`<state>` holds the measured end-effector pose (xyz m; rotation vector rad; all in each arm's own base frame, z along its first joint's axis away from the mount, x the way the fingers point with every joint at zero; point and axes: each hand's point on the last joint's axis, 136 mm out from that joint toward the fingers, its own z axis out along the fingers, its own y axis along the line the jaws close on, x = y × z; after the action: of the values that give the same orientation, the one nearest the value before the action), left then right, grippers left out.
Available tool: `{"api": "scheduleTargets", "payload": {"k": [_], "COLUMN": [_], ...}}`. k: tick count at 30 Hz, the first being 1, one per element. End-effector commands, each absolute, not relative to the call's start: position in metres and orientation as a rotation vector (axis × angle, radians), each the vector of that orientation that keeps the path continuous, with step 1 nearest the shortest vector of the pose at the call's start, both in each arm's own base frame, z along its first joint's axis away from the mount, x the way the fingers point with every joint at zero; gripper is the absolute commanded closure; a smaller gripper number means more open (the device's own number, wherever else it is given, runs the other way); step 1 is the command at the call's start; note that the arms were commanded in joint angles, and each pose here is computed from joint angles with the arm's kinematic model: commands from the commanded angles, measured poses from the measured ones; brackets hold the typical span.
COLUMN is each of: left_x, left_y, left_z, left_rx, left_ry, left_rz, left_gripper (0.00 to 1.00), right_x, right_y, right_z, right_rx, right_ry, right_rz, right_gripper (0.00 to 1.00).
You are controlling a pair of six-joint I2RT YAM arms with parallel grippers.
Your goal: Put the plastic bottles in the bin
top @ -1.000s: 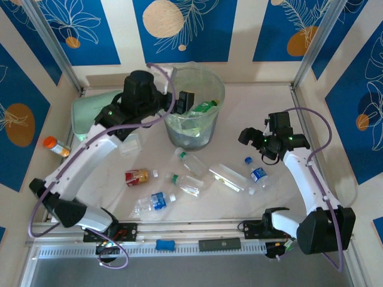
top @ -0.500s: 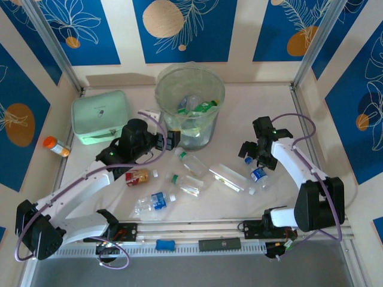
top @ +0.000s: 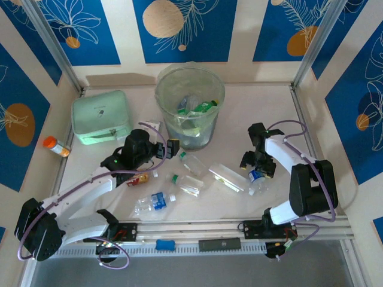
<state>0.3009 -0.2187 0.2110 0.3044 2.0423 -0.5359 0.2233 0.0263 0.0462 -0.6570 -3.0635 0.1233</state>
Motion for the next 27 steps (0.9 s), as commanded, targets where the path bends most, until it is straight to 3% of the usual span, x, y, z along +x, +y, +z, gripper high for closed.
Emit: {"api": "scheduleTargets", "payload": {"k": [1,13,23,27], "left_x": [0.304,0.306,0.308,0.309], "left_y": [-0.214,-0.2,-0.178,-0.165], "left_z": [0.21,0.224,0.216,0.211], "left_rx": [0.275,0.212,0.106,0.037], "left_ry": [2.031,1.966,1.969,1.978], "left_rz": [-0.504,-0.476,-0.46,-0.477], "left_gripper": [0.0,0.0,0.0,0.0], "right_x": [0.21,0.212,0.221,0.224], "right_y": [0.023,0.022,0.023,0.023], "right_z": [0.039,0.026,0.028,0.032], "right_rx": [-0.642,-0.625,-0.575,-0.57], "right_ry": [-3.008,-2.979,-3.024,-3.049], "right_rz": [0.171,0.207,0.239,0.24], "right_gripper": [0.15,0.15,0.3,0.43]}}
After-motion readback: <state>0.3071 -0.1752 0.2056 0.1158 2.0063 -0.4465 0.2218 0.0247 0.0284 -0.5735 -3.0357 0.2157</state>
